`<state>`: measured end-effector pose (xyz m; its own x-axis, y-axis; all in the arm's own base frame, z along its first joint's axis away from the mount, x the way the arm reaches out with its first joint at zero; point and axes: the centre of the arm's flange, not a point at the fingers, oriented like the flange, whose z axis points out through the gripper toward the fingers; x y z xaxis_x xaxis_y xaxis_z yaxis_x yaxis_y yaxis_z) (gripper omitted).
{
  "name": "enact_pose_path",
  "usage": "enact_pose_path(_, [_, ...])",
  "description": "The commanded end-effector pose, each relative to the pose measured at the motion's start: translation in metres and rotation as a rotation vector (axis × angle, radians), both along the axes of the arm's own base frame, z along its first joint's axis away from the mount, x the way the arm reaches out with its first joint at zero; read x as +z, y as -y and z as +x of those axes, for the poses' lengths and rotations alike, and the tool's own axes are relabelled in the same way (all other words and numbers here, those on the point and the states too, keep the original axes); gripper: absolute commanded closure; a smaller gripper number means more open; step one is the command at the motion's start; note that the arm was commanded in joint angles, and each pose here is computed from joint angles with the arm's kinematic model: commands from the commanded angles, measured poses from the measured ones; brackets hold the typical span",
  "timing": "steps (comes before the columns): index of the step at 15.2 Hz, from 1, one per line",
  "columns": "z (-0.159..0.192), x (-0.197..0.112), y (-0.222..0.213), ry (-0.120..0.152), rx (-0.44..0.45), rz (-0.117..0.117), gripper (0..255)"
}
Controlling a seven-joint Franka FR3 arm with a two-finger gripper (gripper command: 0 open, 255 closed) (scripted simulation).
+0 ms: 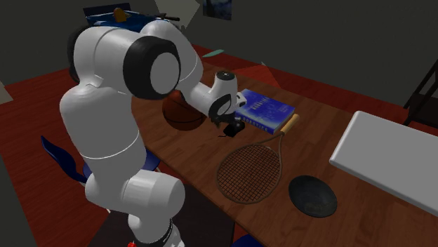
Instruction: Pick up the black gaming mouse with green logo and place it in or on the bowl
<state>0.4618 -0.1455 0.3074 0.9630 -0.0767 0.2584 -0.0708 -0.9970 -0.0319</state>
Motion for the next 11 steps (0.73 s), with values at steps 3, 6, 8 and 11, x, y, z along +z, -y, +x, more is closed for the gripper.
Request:
enact_pose_path(3, [0.011,-0.034,0.01,0.008,-0.013,0.009,0])
enact_pose_path(6, [0.015,-0.049,0.01,0.008,-0.013,0.009,0])
enact_pose_path(8, [0.018,-0.059,0.009,0.008,-0.013,0.009,0])
enact_pose_path(11, [0.019,-0.062,0.009,0.008,-0.013,0.009,0])
